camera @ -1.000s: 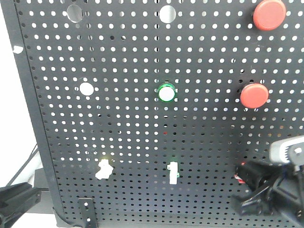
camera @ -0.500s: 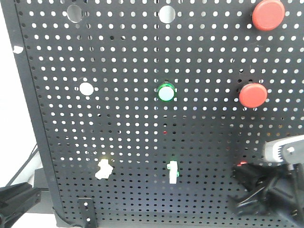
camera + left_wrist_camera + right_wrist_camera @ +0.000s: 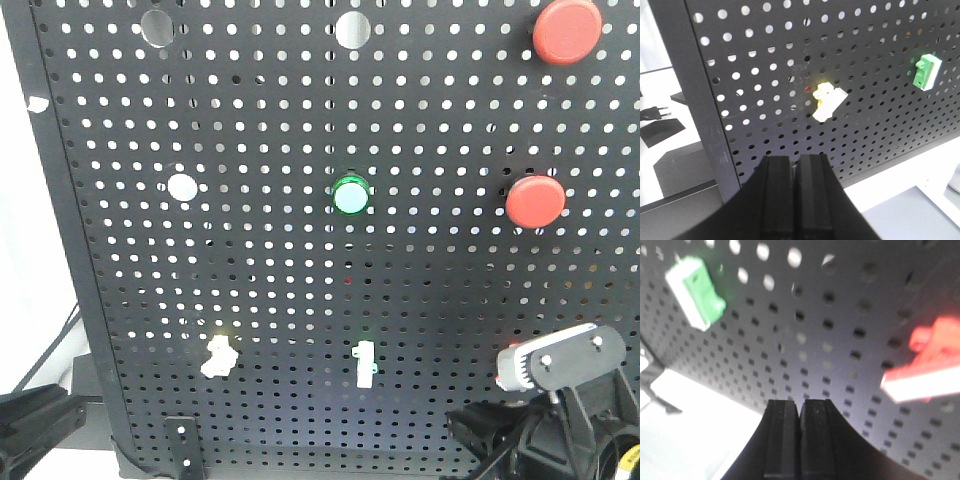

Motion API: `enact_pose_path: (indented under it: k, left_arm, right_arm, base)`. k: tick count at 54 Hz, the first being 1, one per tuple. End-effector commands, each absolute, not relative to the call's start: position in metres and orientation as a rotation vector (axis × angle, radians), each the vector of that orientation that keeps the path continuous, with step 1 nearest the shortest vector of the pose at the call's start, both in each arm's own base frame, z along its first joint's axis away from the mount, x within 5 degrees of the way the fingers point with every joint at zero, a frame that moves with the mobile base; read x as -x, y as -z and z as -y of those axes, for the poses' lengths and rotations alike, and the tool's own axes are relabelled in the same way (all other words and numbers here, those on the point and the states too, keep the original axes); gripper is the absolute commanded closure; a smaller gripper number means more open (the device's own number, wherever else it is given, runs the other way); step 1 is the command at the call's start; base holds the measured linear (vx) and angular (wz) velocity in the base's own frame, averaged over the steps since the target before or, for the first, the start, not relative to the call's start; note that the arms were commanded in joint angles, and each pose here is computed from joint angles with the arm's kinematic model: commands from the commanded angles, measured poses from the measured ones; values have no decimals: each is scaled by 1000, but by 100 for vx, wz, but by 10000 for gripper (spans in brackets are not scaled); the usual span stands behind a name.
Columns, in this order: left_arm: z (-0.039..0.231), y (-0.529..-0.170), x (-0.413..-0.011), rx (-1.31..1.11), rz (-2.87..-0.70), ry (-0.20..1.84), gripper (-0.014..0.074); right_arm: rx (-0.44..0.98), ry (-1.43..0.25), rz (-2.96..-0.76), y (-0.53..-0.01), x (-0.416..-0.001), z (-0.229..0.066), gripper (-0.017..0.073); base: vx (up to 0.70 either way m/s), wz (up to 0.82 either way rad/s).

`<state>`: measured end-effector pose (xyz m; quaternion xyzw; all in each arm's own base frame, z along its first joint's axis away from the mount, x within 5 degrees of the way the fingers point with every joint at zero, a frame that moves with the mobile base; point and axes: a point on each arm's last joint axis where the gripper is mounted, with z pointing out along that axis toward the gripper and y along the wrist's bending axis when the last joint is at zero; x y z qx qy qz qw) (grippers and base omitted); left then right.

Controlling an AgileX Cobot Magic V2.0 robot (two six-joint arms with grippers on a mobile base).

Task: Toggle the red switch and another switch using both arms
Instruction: 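Withdraw the right gripper down away from the pegboard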

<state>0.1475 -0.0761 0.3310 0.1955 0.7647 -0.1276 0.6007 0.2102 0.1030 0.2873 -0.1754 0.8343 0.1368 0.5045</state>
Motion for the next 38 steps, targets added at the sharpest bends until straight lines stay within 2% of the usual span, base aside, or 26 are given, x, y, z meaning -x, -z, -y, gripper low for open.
enact_pose_path:
  k: [1, 11, 27, 38]
  left_arm:
    - [78, -348, -146, -429, -1669, 340, 591]
    - [78, -347, -146, -431, -1684, 336, 591]
    - [71, -335, -132, -400, -1681, 372, 591]
    - [52, -300, -96, -341, -1659, 437, 591]
  right_arm:
    - [407, -339, -1897, -311, -208, -102, 566]
    - [419, -352, -1883, -325, -187, -93, 566]
    - [386, -370, -1614, -370, -126, -64, 566]
    - [353, -391, -1522, -340, -77, -40, 566]
  base:
    - [0, 0]
    - [0, 0]
    - [0, 0]
    - [0, 0]
